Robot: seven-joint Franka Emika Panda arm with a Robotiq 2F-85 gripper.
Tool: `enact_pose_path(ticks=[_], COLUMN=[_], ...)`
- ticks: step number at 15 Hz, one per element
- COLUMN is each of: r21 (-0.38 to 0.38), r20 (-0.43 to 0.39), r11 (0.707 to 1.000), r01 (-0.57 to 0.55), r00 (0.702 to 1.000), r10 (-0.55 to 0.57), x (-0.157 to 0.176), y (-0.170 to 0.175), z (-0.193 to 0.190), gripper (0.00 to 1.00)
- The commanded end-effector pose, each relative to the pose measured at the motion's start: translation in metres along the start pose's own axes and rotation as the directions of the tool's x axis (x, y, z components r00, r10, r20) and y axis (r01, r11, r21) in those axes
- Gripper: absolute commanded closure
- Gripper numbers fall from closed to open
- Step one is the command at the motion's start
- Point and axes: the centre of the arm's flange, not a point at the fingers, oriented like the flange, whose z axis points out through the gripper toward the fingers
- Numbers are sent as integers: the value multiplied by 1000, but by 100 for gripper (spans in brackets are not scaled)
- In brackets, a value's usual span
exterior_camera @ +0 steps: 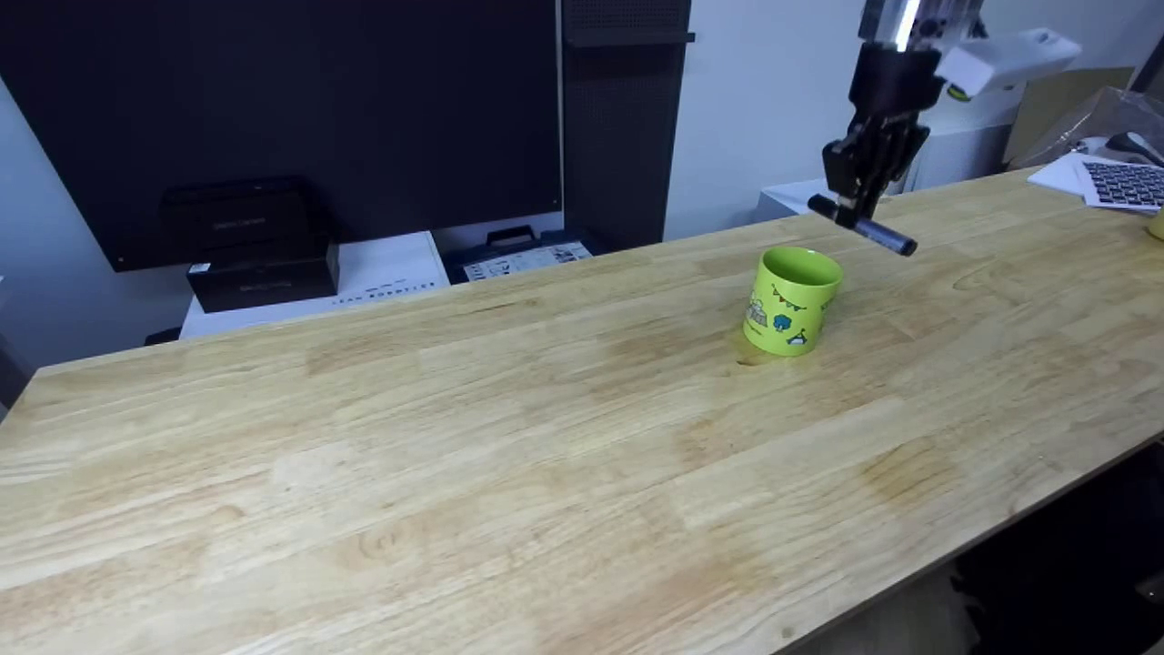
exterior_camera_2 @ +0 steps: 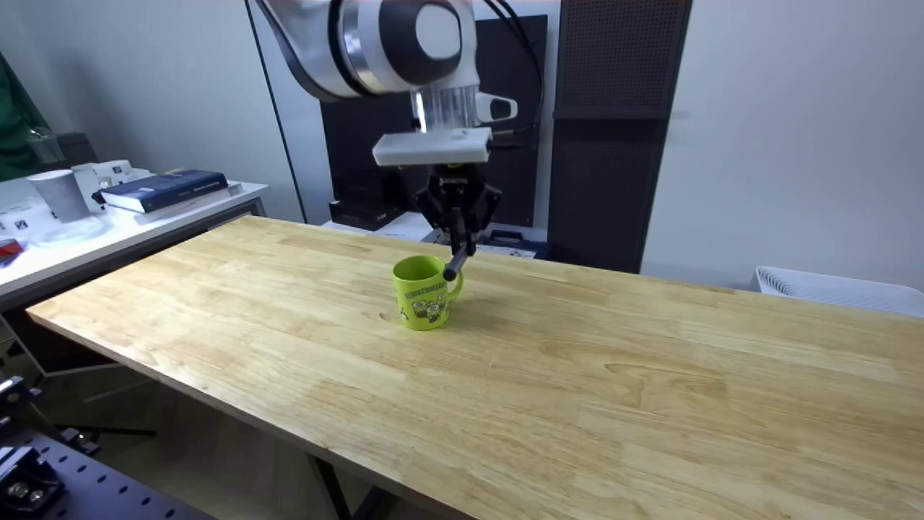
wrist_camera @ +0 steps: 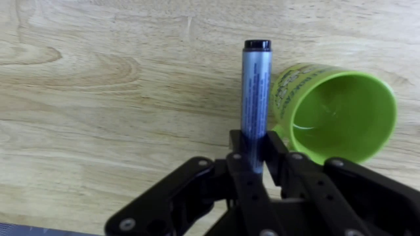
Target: Put the black marker inside the yellow mug
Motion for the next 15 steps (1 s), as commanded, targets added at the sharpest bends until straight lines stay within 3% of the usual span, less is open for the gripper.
enact_pose_path(ticks=[1, 3, 4, 7, 8, 9, 11, 15], r21=[0, 86, 41, 71, 73, 99, 194, 397], r20=[41, 77, 58, 67, 70, 76, 89, 119], r11=[1000, 996, 999, 997, 997, 995, 980, 916], r01=[-29, 2, 5, 14, 14, 17, 39, 61], r00=[999, 997, 998, 998, 997, 997, 994, 986], r10=[29, -9, -8, -19, -19, -25, -57, -117], x=[-24, -30, -15, -23, -25, -24, -20, -16], y=[-26, -37, -28, -40, -40, -38, -36, -34], z=[-74, -94, -69, -91, -90, -85, -76, -55], gripper=[95, 95, 79, 79, 95, 95, 95, 95])
